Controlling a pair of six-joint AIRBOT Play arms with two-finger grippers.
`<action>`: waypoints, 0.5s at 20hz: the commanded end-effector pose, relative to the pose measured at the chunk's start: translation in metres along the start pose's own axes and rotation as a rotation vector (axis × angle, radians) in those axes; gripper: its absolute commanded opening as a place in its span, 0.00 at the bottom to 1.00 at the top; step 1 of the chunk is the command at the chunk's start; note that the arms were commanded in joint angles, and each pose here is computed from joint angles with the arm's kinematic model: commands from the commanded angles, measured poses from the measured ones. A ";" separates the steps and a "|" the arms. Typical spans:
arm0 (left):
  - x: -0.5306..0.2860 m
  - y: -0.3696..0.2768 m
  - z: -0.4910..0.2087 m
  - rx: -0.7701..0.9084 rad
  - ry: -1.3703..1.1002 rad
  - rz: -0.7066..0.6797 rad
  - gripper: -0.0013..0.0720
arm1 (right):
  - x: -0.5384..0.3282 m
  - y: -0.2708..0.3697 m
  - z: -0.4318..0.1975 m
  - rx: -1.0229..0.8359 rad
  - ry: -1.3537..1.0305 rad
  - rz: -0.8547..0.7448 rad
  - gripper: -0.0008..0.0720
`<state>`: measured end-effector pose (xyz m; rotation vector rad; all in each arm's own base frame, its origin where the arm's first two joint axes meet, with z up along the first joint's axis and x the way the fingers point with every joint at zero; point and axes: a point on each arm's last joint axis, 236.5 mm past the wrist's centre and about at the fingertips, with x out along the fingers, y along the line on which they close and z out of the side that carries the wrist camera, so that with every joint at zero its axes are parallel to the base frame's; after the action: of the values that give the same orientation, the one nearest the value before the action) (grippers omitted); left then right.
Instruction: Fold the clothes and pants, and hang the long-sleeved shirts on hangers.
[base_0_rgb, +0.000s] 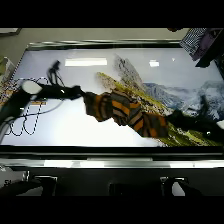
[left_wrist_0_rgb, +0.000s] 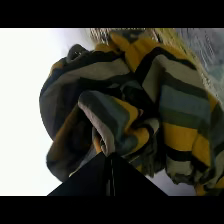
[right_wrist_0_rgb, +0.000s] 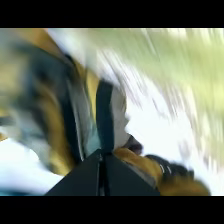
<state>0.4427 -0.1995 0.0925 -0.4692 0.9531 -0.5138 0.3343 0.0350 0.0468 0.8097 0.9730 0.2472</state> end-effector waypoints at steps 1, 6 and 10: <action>-0.114 -0.016 0.079 0.110 -0.269 0.125 0.04 | -0.102 0.102 0.087 -0.337 -0.366 -0.007 0.04; -0.269 -0.109 0.106 0.260 -0.603 0.064 0.05 | -0.253 0.252 0.093 -0.673 -0.762 0.061 0.04; -0.355 -0.135 0.080 0.245 -0.783 0.096 0.05 | -0.330 0.286 0.068 -0.778 -0.974 -0.051 0.04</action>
<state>0.3620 -0.1040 0.3927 -0.3435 0.2860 -0.3810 0.2946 0.0287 0.4261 0.2190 0.0884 0.2399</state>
